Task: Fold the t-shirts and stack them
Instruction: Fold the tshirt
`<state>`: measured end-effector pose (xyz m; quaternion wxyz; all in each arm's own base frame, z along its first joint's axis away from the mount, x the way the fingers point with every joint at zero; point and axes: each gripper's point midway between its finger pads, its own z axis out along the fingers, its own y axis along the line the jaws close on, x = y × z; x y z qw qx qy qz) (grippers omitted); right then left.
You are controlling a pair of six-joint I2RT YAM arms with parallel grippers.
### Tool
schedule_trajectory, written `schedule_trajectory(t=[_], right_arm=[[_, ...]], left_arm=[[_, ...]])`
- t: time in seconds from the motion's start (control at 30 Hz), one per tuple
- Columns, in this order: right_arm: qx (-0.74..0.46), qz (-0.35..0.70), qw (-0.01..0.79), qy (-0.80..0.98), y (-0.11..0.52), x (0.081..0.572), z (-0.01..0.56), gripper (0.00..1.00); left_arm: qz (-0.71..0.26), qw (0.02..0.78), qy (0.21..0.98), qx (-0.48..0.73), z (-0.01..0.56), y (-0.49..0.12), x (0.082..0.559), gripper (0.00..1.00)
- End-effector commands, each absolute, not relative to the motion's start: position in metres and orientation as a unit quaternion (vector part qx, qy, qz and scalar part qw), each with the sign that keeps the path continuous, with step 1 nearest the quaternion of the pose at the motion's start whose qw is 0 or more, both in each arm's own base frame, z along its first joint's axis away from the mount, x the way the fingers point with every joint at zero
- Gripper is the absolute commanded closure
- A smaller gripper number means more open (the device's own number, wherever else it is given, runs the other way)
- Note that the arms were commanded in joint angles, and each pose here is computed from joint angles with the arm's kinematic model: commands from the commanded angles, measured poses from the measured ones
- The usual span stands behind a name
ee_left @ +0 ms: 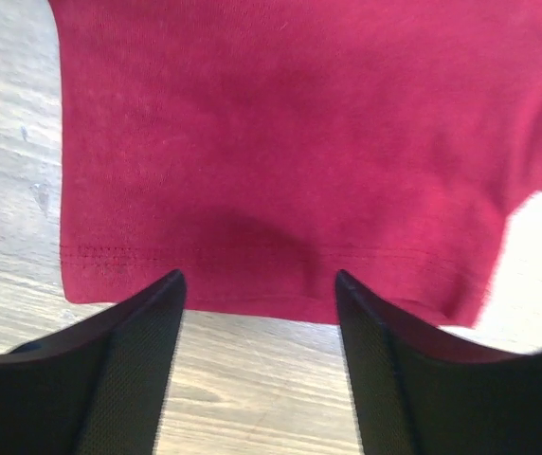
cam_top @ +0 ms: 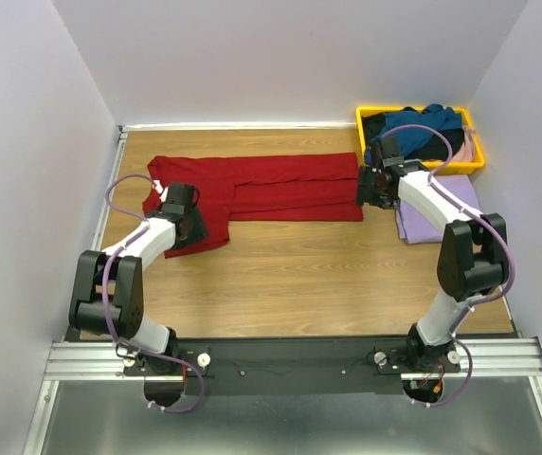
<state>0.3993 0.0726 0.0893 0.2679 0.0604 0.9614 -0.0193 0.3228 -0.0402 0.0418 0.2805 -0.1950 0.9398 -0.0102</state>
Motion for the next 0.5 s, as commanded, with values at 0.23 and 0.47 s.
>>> schedule_trajectory(t=[0.23, 0.47], right_arm=[[0.066, 0.016, 0.283, 0.957, 0.081, 0.395, 0.098, 0.26], [0.069, 0.015, 0.287, 0.955, 0.079, 0.391, 0.101, 0.25]], left_arm=[[0.016, 0.233, 0.954, -0.189, 0.009, -0.044, 0.309, 0.53], [0.028, 0.276, 0.944, -0.177, 0.037, -0.040, 0.340, 0.97]])
